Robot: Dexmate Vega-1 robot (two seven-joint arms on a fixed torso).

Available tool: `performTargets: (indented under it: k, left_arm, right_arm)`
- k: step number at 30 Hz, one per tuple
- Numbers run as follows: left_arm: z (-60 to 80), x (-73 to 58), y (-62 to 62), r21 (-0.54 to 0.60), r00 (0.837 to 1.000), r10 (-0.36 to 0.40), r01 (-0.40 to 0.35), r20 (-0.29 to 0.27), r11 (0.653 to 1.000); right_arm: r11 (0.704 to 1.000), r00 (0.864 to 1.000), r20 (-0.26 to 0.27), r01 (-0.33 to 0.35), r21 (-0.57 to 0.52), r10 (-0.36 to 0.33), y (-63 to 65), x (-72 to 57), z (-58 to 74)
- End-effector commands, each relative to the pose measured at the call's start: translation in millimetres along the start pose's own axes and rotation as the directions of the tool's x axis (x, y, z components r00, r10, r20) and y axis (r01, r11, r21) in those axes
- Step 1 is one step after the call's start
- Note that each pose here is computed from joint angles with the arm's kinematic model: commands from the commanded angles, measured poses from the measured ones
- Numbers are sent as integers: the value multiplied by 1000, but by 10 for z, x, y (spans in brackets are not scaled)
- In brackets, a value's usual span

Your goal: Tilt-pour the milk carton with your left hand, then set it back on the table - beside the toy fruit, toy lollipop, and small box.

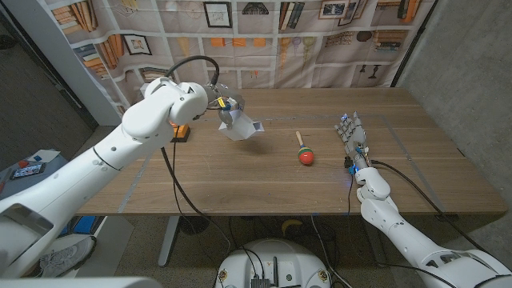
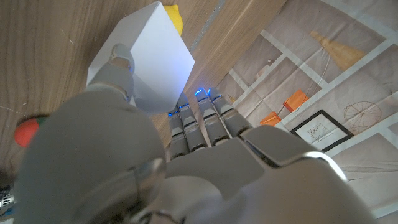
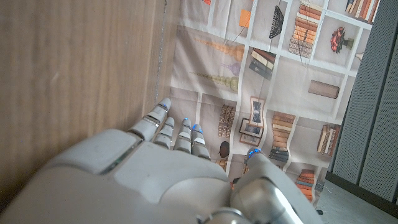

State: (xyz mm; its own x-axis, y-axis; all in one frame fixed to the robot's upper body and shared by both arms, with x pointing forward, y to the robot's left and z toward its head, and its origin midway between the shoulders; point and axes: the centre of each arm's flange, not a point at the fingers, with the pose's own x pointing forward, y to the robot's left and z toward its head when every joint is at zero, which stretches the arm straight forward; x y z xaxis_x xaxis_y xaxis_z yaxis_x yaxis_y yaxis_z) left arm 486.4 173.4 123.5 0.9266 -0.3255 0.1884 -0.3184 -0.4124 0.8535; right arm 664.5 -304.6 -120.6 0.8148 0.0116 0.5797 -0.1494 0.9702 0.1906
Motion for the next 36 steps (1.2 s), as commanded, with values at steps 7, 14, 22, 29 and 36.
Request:
performTargets:
  k: [7, 14, 22, 29, 36]
  left_arm:
    - [-9, -133, -259, -204, 997, 53, -63, -52, 977]
    - [-8, -134, -386, -280, 995, 77, -91, -61, 956]
    - [19, -147, -566, -369, 990, 84, -121, -114, 922]
    - [40, -135, -691, -439, 985, 113, -158, -127, 884]
    - [98, -79, -812, -500, 981, 141, -188, -131, 845]
  right_arm:
    - [1000, 1000, -6, -19, -17, 19, 52, 7, 29]
    - [999, 1000, -11, -24, -23, 24, 72, 9, 39]
    - [999, 999, -21, -26, -28, 26, 80, 4, 40]
    - [999, 999, -26, -32, -35, 31, 82, 36, 58]
    - [999, 999, -27, -35, -37, 34, 79, 70, 69]
